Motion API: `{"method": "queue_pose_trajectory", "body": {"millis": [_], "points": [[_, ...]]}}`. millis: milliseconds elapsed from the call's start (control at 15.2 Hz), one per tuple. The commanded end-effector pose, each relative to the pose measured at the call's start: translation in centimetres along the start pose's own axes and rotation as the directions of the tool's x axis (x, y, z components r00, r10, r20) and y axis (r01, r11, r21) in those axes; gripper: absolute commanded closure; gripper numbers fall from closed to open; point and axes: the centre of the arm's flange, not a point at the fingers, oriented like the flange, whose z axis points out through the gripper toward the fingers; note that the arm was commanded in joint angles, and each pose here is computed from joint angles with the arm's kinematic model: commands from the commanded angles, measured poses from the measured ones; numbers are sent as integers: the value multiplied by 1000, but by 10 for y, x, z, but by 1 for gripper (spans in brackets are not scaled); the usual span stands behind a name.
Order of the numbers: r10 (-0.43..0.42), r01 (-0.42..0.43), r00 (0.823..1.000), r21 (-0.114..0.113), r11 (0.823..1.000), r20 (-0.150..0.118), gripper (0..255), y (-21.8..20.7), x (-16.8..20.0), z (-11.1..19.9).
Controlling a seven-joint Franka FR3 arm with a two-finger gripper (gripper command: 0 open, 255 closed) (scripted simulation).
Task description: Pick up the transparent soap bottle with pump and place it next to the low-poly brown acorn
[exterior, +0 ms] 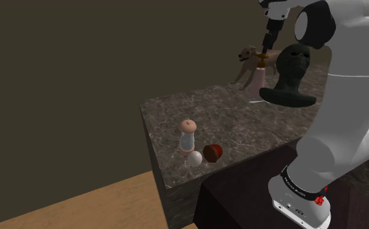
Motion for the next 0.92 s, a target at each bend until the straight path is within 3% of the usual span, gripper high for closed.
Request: {"method": "queue_pose_trajectory", "body": {"millis": [0, 462, 858], "points": [[-3, 3, 1000, -1, 1000, 2, 0, 20, 4, 4], [-3, 3, 1000, -1, 1000, 2, 0, 20, 4, 41], [-3, 3, 1000, -1, 1000, 2, 0, 20, 4, 44]]}}
